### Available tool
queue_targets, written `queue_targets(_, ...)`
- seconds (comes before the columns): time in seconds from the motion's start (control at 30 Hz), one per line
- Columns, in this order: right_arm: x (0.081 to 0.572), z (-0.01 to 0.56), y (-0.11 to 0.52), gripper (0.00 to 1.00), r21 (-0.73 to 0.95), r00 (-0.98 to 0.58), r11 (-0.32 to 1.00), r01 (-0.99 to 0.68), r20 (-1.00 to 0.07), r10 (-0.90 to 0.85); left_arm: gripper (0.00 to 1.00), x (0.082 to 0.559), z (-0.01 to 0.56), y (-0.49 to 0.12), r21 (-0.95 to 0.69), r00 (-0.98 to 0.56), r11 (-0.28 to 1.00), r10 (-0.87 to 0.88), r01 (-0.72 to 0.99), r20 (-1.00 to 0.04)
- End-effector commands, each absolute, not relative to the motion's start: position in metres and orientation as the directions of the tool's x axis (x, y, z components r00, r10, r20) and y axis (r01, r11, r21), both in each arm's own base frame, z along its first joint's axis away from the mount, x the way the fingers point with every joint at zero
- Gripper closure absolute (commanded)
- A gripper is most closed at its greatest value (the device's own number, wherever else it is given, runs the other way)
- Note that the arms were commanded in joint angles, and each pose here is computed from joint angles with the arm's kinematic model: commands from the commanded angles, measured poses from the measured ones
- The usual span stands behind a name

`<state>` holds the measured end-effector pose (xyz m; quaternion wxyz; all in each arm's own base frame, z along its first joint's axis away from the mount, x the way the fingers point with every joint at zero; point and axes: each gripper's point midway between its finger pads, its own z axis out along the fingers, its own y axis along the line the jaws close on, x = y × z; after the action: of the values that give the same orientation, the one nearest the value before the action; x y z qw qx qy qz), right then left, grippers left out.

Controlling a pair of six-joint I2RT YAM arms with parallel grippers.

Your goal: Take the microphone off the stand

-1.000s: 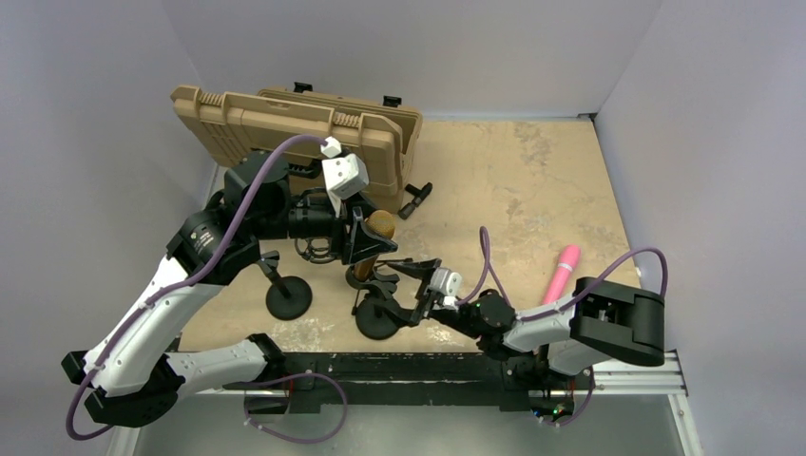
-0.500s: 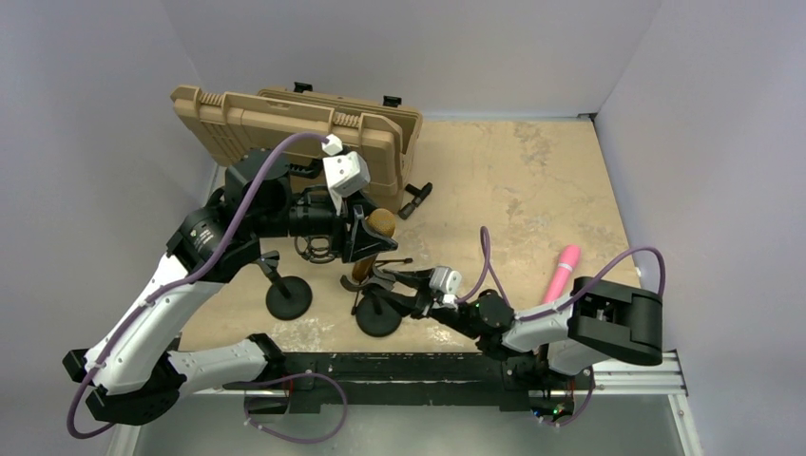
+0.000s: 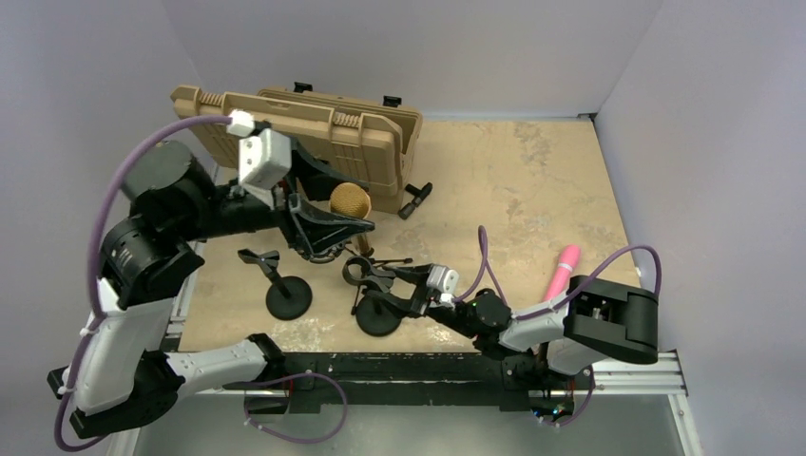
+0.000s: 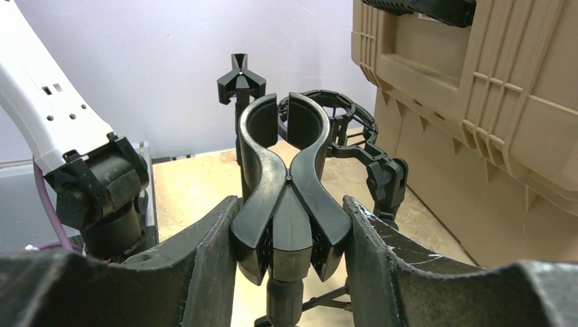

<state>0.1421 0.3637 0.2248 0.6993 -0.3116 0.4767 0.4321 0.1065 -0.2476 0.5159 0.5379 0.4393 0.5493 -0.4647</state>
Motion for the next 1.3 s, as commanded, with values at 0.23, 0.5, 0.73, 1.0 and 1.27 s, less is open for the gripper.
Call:
queue_targets(0.23,0.14,0.321,0.32,0.43,0.072,0.275,0.473,-0.878,-0.734,0.621,1.0,0.092,0.571,-0.202,0.047,0.132,0.33,-0.239,0.943,-0.962)
queue_targets(0.5,0.141,0.348,0.308,0.02,0.145,0.235,0.463,-0.874,-0.708,0.665,1.0,0.125,0.54,-0.189,-0.023,0.085,0.502,-0.19,0.864,-0.978)
queue_targets(0.73,0.144,0.382,0.27,0.01,0.228,0.238,0.49,-0.841,-0.658,0.714,1.0,0.176,0.499,-0.132,-0.045,0.07,0.819,-0.103,0.572,-0.992)
queue_targets(1.0,0.142,0.4,0.243,0.01,0.27,0.25,0.495,-0.826,-0.611,0.751,1.0,0.205,0.448,-0.079,0.136,0.056,0.948,0.125,0.287,-0.991)
queue_targets(1.27,0.143,0.39,0.251,0.01,0.28,0.216,0.478,-0.833,-0.63,0.746,1.0,0.241,0.409,-0.021,0.203,-0.046,0.964,0.198,-0.174,-0.979)
